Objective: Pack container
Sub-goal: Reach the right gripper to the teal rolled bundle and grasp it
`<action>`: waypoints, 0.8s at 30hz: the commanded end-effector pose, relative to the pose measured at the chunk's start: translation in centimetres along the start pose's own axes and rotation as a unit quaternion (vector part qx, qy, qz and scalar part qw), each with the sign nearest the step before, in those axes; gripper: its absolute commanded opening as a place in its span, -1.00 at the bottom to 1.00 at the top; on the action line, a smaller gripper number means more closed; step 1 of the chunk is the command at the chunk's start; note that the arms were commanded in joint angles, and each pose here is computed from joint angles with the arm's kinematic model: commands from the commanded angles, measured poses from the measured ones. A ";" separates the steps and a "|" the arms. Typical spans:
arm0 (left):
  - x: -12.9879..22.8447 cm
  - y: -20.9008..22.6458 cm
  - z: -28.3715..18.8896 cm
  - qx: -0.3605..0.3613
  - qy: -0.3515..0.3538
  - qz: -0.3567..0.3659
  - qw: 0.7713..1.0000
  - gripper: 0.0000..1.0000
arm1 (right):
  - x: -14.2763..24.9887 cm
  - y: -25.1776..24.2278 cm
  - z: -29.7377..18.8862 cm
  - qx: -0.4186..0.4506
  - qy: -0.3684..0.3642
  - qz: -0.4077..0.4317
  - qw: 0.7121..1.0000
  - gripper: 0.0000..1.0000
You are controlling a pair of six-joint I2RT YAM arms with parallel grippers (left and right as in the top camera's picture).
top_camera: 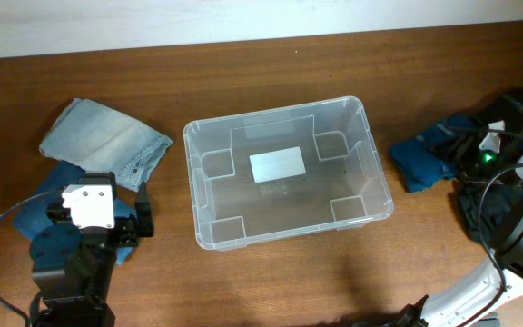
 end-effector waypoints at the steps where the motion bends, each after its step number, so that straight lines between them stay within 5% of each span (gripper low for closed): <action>1: -1.0 0.0 -0.4 0.000 -0.012 -0.005 1.000 0.99 | 1.6 -0.6 1.3 0.007 0.030 0.009 0.999 -0.14; 3: -1.0 0.0 -0.4 0.000 -0.012 -0.005 1.000 0.99 | 1.8 -0.6 1.3 0.006 0.034 0.013 0.999 -0.29; 11: -1.0 0.0 -0.4 0.000 -0.012 -0.005 1.000 0.99 | 0.1 3.4 -2.2 -0.001 -0.007 -0.031 0.999 -0.30; 18: -0.7 0.0 -0.4 0.000 -0.008 -0.006 1.000 0.99 | -0.7 14.7 -11.0 -0.010 -0.093 -0.176 0.980 -0.35; 24: -0.2 0.0 -0.4 0.000 0.003 -0.006 1.000 0.99 | 3.7 25.4 -16.0 -0.004 -0.151 -0.343 0.927 -0.34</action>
Point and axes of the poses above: each gripper's point midway between its finger pads, its own z axis out along the fingers, its own y axis along the line the jaws close on, x = y × z, the point moved 1 cm from there along -z, back along the fingers, and after that the axes turned 6 degrees about -z, right-handed, at the moved point
